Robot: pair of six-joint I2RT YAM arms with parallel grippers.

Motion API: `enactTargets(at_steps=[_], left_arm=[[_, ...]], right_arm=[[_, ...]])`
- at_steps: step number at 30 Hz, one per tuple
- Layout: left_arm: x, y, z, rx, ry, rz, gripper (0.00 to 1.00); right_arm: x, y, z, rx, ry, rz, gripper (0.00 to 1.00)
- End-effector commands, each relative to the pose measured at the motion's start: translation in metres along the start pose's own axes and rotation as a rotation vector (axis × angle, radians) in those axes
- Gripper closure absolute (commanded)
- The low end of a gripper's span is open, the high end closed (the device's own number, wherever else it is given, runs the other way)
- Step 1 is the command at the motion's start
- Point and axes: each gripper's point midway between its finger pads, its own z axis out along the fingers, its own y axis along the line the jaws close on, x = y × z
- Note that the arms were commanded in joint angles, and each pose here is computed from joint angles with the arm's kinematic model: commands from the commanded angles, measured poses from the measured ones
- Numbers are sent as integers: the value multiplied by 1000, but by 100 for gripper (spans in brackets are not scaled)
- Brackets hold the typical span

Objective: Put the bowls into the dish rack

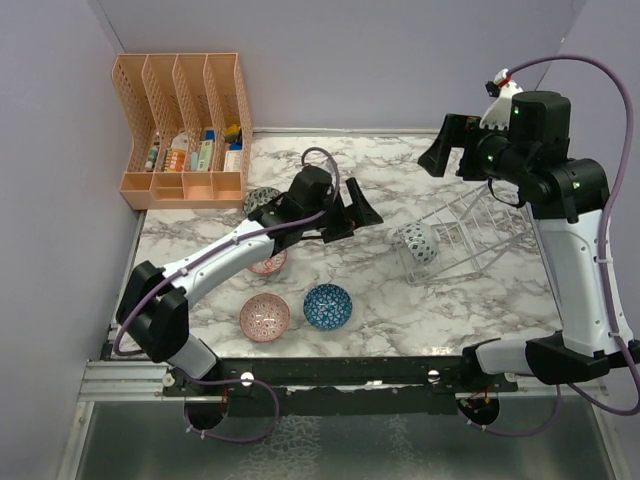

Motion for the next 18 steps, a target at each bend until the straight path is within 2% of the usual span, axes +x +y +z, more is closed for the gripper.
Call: enactTargets(at_steps=[1,4,11,14,18], left_arm=[[38,56,-36,-260,172,294,11],[77,75,-50,-362,282,431,12],[142,93,-72,-447,407,539,17],[161,109,-78,-513,439,598,18],[165,127,-70,-536,402,642,22]], right_arm=[[-16,11,-18,-51,-72,-7,1],[-14,13,-18,-62,-69,-1,1],[-11,15,-20,-75,-61,6,0],[-10,14,-21,-74,-59,5,0],[-7,16,-22,-83,-56,12,0]])
